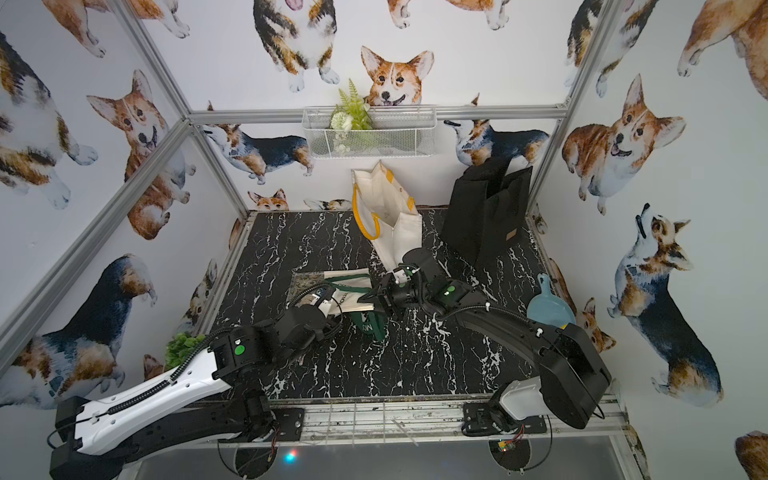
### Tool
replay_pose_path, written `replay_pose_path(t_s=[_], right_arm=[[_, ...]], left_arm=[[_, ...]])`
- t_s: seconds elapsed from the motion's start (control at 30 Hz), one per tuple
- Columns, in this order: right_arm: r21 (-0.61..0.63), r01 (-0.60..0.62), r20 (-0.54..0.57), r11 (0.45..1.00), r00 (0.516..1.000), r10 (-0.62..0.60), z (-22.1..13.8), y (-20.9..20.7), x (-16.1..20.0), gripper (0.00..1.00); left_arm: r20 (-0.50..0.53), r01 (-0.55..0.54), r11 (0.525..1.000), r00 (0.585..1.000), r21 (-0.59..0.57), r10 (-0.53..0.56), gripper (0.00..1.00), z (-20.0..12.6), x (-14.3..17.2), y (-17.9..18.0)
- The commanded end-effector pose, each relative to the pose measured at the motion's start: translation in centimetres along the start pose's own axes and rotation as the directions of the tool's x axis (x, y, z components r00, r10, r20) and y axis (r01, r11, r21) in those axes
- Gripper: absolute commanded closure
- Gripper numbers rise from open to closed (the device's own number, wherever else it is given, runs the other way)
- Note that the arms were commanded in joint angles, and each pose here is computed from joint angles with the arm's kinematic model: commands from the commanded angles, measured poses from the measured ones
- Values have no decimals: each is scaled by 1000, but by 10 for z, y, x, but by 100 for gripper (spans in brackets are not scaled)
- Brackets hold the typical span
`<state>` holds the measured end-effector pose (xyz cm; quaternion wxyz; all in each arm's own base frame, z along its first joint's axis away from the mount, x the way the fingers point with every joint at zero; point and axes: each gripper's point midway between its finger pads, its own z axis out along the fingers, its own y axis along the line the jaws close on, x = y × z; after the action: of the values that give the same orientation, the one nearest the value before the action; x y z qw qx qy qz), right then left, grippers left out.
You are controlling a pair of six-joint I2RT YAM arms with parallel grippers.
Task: Put away the canvas bag
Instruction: Press the canvas bag at the center of the board.
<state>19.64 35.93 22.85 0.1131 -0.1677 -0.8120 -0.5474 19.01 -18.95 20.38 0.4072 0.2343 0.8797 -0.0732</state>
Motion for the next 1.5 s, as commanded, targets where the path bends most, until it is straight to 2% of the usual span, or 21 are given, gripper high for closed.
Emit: replay_pose_path(t_s=[0.0, 0.2, 0.43, 0.5, 0.63, 0.77, 0.87, 0.93, 1.03, 1.07, 1.1, 1.13, 1.4, 1.43, 1.47], right_arm=[[8, 19, -56, 1000, 998, -18, -2, 0, 17, 76], [27, 36, -61, 999, 998, -34, 4, 3, 20, 69], [51, 40, -58, 998, 998, -38, 12, 1, 20, 70], [57, 37, -54, 998, 998, -34, 12, -1, 19, 74], [77, 30, -24, 997, 999, -29, 10, -8, 15, 100], [67, 34, -14, 997, 999, -33, 6, -3, 16, 100], [32, 37, -15, 999, 999, -36, -1, 10, 22, 100], [10, 32, -6, 999, 999, -31, -7, 18, 25, 100], [-13, 27, 9, 1000, 1000, -27, -17, 25, 26, 100], [-17, 28, 14, 999, 1000, -27, -21, 26, 26, 100], [-20, 24, 22, 1000, 999, -24, -25, 27, 25, 100], [-21, 22, 29, 1000, 999, -22, -28, 27, 23, 100], [-53, 0, 54, 999, 999, 3, -48, 29, 13, 100], [-57, 0, 55, 998, 998, 3, -50, 30, 13, 100], [-60, 0, 56, 998, 998, 3, -51, 31, 13, 100]], left_arm=[[-10, 15, 1000, 1000, -15, -15, 100, 3, 2, 0], [-22, 11, 1000, 1000, 16, -11, 100, 10, 1, -12], [-1, 15, 999, 1000, 30, -15, 100, 10, -9, -20], [1, 14, 999, 1000, 31, -14, 100, 10, -11, -21], [2, 14, 999, 1000, 42, -14, 100, 9, -12, -24], [-2, 13, 999, 1000, 46, -13, 100, 10, -9, -24], [-10, 13, 999, 1000, 34, -13, 77, 12, -3, -21], [-14, 18, 999, 1000, 29, -18, 67, 12, 0, -19], [-17, 30, 999, 999, 20, -29, 64, 12, 1, -17], [-19, 30, 999, 999, 20, -30, 65, 12, 2, -17], [-19, 32, 999, 999, 22, -32, 75, 11, 2, -17], [-43, 19, 1000, 999, 14, -18, 99, 16, 13, -15], [-59, 20, 1000, 998, 16, -19, 99, 12, 17, -14], [-64, 24, 1000, 998, 15, -23, 84, 13, 19, -14], [-66, 25, 1000, 998, 13, -24, 73, 13, 19, -13]])
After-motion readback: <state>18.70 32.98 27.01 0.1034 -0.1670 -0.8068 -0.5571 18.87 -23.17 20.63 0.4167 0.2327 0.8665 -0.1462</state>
